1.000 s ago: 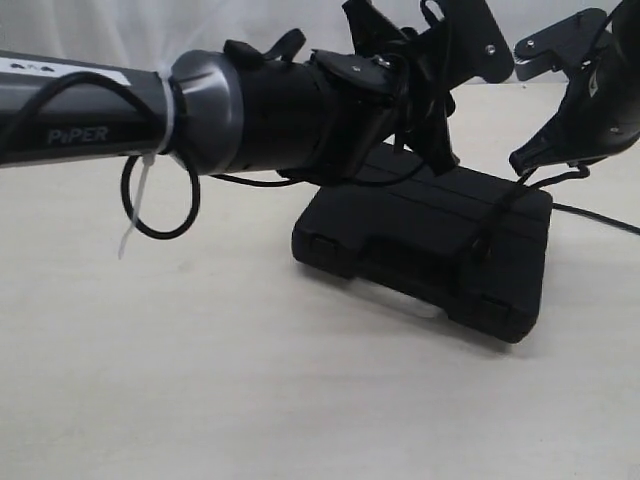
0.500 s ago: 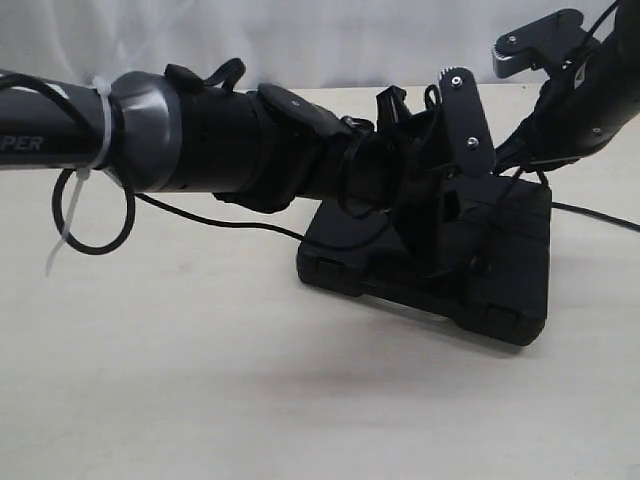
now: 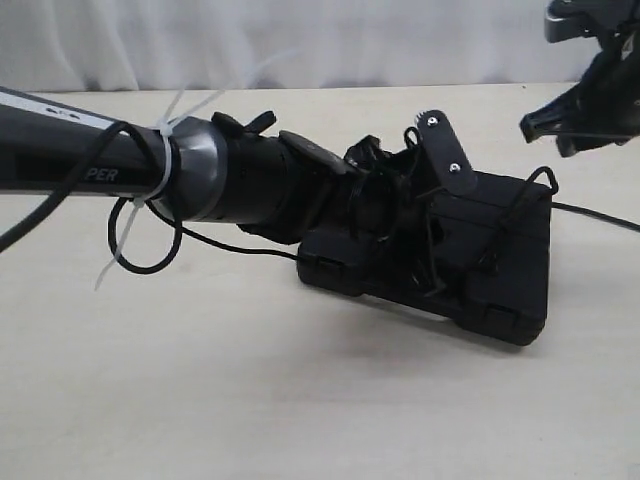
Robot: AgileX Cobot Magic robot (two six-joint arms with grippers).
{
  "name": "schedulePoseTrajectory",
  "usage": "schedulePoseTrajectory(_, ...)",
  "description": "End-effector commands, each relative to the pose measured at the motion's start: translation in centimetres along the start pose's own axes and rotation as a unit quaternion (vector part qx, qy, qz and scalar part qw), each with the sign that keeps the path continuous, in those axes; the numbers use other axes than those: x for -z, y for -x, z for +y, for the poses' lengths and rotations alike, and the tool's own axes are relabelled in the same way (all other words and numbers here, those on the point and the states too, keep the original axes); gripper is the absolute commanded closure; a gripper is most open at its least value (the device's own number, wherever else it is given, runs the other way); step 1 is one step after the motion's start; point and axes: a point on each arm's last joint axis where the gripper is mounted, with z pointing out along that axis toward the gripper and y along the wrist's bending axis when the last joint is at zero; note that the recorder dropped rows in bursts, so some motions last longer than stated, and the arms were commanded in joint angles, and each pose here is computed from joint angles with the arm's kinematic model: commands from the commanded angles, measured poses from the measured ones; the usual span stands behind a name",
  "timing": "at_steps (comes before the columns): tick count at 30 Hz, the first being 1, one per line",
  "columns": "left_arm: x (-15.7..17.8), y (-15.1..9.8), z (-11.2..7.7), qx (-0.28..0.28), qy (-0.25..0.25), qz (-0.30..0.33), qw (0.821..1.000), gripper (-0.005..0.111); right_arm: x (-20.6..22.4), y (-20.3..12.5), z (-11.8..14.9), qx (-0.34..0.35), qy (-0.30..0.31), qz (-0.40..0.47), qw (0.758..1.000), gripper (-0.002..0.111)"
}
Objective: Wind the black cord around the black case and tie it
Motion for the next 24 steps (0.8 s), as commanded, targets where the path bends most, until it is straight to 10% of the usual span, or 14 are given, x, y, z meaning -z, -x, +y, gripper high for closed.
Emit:
schedulePoseTrajectory(1, 1.0, -2.0, 3.7, 0.052, 0.205, 0.096, 0.973, 0.068, -1.9, -2.1, -3.8, -0.093, 0.009, 0.009, 0.996, 0.102)
schedulePoseTrajectory(3, 1.9, -2.9, 5.4, 0.040, 0.283, 0.139, 0.948, 0.068, -3.3, -3.8, -4.5, -0.123, 0.040, 0.016, 0.991, 0.104)
schedulePoseTrajectory(10, 3.3, -7.5, 9.9, 0.136, 0.307, 0.185, 0.924, 0.107, -7.4, -8.0, -2.8, -0.136, 0.064, 0.103, 0.983, 0.104)
schedulePoseTrajectory(13, 4.0, -10.8, 11.6, 0.260, 0.211, 0.126, 0.934, 0.107, -8.4, -8.2, -1.1, -0.116, 0.086, 0.121, 0.982, 0.104)
schedulePoseTrajectory(16, 4.7, -12.9, 13.6, 0.437, 0.042, 0.004, 0.898, 0.107, -9.0, -7.9, 0.6, -0.086, 0.096, 0.119, 0.985, 0.104)
schedulePoseTrajectory(24, 3.9, -15.6, 13.8, 0.472, 0.000, 0.001, 0.882, 0.107, -9.6, -8.2, 1.5, -0.118, 0.138, 0.135, 0.974, 0.104)
